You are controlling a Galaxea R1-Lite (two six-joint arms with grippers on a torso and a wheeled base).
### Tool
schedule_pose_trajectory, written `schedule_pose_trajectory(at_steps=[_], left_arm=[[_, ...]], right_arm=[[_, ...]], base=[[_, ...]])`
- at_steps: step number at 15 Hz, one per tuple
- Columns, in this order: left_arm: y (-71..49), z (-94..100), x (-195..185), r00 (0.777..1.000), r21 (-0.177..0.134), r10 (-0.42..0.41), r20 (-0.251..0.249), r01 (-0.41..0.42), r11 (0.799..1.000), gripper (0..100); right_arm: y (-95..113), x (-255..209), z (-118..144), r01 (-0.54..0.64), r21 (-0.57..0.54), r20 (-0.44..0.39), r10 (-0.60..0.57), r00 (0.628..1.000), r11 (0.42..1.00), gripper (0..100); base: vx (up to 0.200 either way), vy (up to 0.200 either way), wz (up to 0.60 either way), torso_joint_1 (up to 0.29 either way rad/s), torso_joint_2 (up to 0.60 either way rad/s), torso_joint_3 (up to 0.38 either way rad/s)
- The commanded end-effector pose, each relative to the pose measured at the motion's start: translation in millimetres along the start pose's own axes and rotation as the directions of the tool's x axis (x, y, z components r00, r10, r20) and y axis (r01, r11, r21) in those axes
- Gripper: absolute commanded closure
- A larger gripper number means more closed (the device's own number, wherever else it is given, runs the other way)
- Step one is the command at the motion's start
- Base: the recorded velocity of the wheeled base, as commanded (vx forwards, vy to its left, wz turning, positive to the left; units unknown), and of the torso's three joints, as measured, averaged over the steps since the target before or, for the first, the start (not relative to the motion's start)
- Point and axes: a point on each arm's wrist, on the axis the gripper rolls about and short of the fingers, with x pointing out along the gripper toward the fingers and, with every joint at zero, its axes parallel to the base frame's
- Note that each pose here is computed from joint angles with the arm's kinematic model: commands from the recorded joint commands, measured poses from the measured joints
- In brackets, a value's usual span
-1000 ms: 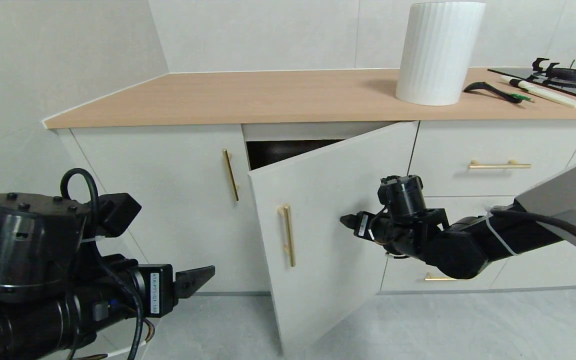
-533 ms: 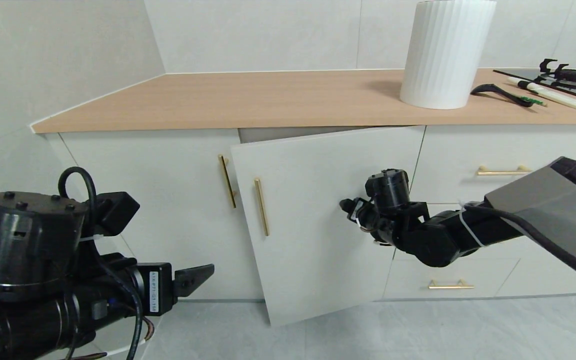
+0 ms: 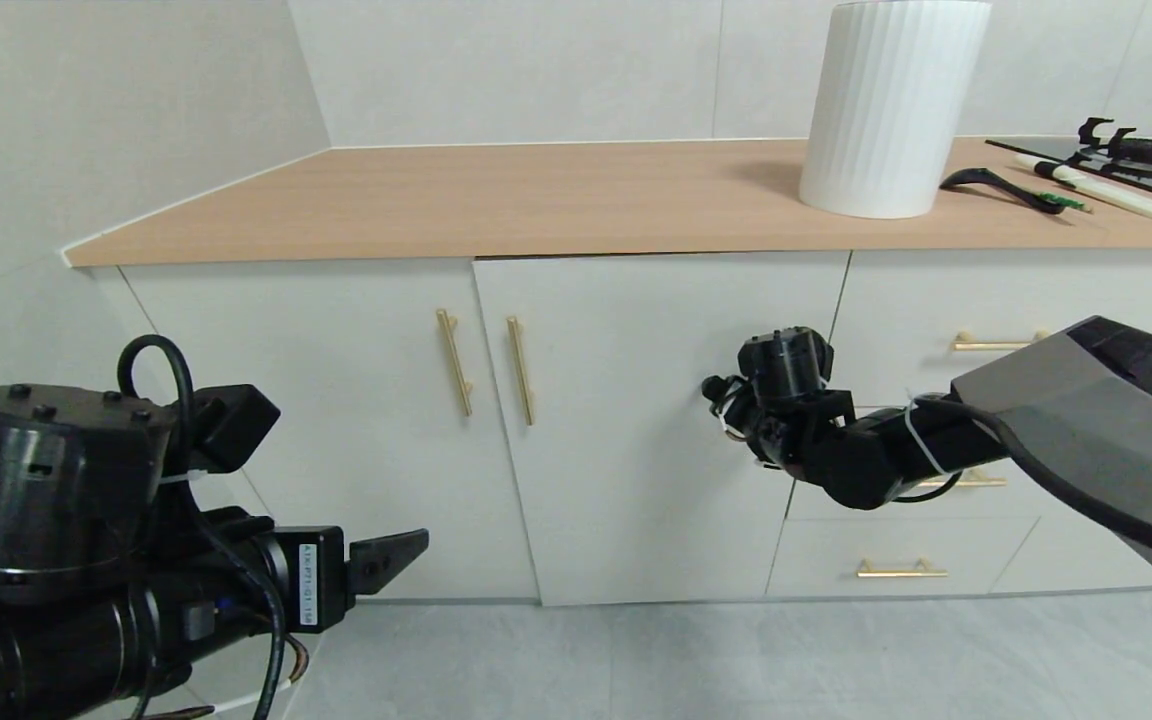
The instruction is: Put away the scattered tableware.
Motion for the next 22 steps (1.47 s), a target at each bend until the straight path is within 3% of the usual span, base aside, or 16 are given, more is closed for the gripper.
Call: schedule_pose_trajectory(at_steps=[1, 5, 8, 11, 13, 16, 17, 21, 22], left_arm=[[-0.2, 0.0, 0.3, 1.0, 0.0, 0.0, 0.0, 0.0, 1.0, 0], [0.0, 0.0, 0.7, 1.0, -0.001, 0.001, -0.001, -0.001, 1.0, 0], [0.4, 0.9, -2.8, 1.0, -0.003, -0.003, 0.011, 0.003, 1.0, 0], [5.0, 8.2, -25.8, 0.994, -0.023, -0.018, 0.103, 0.021, 1.0, 0], [15.4, 6.3, -57.6, 0.978, -0.02, -0.022, 0.208, 0.027, 0.999, 0], [40.1, -32.3, -95.7, 0.953, -0.014, 0.006, 0.302, -0.002, 1.0, 0], [50.0, -49.8, -108.9, 0.945, 0.006, 0.025, 0.327, -0.028, 1.0, 0], [78.5, -111.7, -166.7, 0.909, 0.109, 0.083, 0.409, -0.139, 0.984, 0], [80.9, -121.4, -174.6, 0.897, 0.093, 0.123, 0.424, -0.179, 0.98, 0]], right_arm=[[-5.2, 10.3, 2.2, 0.028, 0.009, 0.028, -0.028, 0.999, 1.0, 0], [-4.6, 9.1, 8.6, 0.036, 0.019, 0.053, -0.037, 0.998, 0.999, 0], [0.1, -27.9, 23.1, 0.012, 0.004, 0.042, -0.012, 0.999, 1.0, 0], [-1.0, -102.7, 67.8, -0.036, 0.003, 0.1, 0.035, 0.994, 0.999, 0], [-23.9, -176.1, 96.5, -0.04, -0.075, 0.161, 0.052, 0.986, 0.996, 0], [-85.2, -269.7, 113.6, 0.027, -0.182, 0.279, 0.025, 0.96, 0.983, 0], [-108.9, -301.9, 121.2, 0.061, -0.196, 0.358, 0.014, 0.933, 0.979, 0], [-171.4, -407.5, 104.8, 0.17, -0.356, 0.562, 0.064, 0.825, 0.919, 0], [-182.1, -429.5, 94.4, 0.185, -0.381, 0.581, 0.079, 0.81, 0.906, 0]], base=[[0.0, 0.0, 0.0, 0.0, 0.0, 0.0], [0.0, 0.0, 0.0, 0.0, 0.0, 0.0], [0.0, 0.0, 0.0, 0.0, 0.0, 0.0], [0.0, 0.0, 0.0, 0.0, 0.0, 0.0], [0.0, 0.0, 0.0, 0.0, 0.0, 0.0], [0.0, 0.0, 0.0, 0.0, 0.0, 0.0], [0.0, 0.0, 0.0, 0.0, 0.0, 0.0], [0.0, 0.0, 0.0, 0.0, 0.0, 0.0], [0.0, 0.0, 0.0, 0.0, 0.0, 0.0]])
